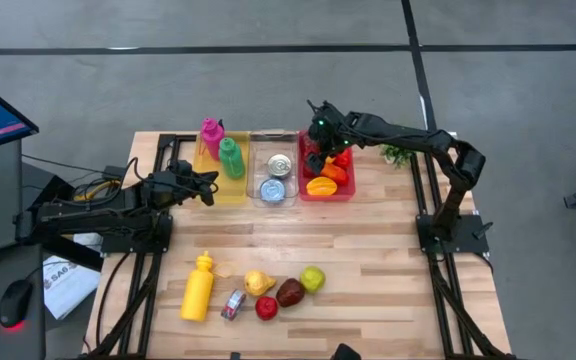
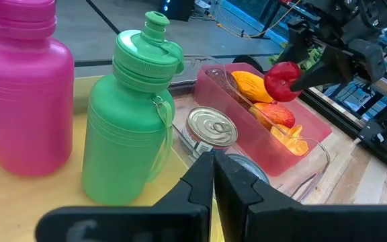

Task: Pick & Place Food Item
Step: Put the top red apple into the pink bin, then put the yellow tumbler into the yellow bin

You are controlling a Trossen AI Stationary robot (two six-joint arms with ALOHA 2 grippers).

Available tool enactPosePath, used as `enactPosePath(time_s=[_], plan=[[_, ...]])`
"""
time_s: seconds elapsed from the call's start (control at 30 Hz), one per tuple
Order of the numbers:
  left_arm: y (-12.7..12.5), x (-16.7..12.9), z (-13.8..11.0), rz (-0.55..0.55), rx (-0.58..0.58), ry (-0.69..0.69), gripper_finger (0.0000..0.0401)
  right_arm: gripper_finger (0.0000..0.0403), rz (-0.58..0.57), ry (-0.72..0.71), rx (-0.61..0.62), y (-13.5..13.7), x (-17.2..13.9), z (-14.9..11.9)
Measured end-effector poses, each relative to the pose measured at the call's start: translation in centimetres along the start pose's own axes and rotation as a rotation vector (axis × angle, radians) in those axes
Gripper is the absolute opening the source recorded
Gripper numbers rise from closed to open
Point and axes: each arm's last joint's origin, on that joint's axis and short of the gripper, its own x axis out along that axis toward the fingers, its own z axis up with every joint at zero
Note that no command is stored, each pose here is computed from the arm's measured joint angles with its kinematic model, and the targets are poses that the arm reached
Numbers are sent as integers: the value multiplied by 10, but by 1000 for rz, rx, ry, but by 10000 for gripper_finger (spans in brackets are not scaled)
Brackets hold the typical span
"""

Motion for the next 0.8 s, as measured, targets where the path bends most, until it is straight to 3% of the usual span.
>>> enactPosePath(time_s=[0.33, 0.53, 0.8], plan=[[0, 0, 0, 0, 0, 0, 2, 390, 1, 0, -3, 1, 0, 0], [0, 0, 0, 0, 0, 0, 2, 399, -3, 24, 3, -1, -2, -2], [0, 0, 0, 0, 0, 0, 2, 399, -14, 128, -40, -2, -28, 5]])
